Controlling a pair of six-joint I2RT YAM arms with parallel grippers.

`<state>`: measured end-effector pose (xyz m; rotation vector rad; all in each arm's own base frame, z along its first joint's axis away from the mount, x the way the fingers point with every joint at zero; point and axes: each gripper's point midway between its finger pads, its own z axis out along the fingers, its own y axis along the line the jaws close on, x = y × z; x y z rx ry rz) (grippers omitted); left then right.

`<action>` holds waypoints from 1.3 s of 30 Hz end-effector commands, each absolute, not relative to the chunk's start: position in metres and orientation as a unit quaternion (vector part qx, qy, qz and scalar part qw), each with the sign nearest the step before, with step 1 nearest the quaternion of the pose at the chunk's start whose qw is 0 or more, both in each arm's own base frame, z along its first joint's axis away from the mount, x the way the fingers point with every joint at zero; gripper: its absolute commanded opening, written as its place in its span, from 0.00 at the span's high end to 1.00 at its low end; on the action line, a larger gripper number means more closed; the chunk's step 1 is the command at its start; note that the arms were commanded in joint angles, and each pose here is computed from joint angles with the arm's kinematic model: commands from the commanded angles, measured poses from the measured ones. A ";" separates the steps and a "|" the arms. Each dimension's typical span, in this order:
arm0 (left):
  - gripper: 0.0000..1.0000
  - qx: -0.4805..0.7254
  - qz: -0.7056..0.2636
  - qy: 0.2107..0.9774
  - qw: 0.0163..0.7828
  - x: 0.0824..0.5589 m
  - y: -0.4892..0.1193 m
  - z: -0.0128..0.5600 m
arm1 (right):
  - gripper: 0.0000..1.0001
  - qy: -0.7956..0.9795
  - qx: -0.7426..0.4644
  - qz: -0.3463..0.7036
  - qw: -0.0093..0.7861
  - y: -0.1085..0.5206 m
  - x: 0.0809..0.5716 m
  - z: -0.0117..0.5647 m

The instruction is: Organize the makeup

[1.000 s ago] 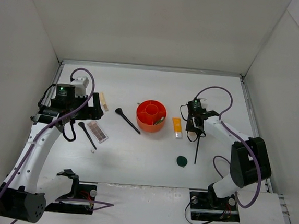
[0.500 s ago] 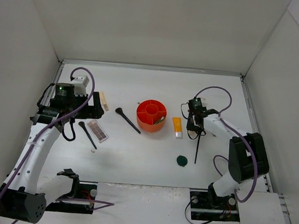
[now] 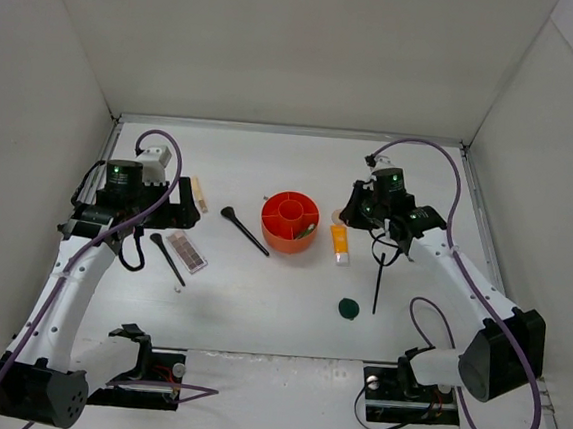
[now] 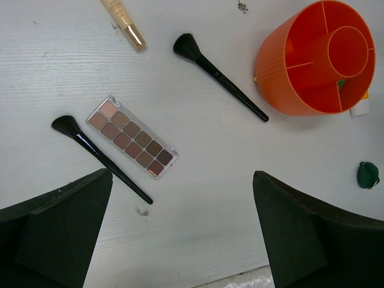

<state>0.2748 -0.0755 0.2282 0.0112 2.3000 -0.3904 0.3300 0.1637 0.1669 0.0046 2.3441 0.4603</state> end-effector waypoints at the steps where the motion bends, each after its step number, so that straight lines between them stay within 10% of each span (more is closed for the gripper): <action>1: 0.01 0.014 -0.161 0.893 0.419 0.282 -0.077 0.240 | 1.00 0.881 -0.031 0.267 0.390 0.197 0.332 0.216; 39: 0.01 0.011 -0.157 0.895 0.417 0.282 -0.076 0.237 | 1.00 0.819 -0.107 0.495 0.271 0.345 0.297 0.218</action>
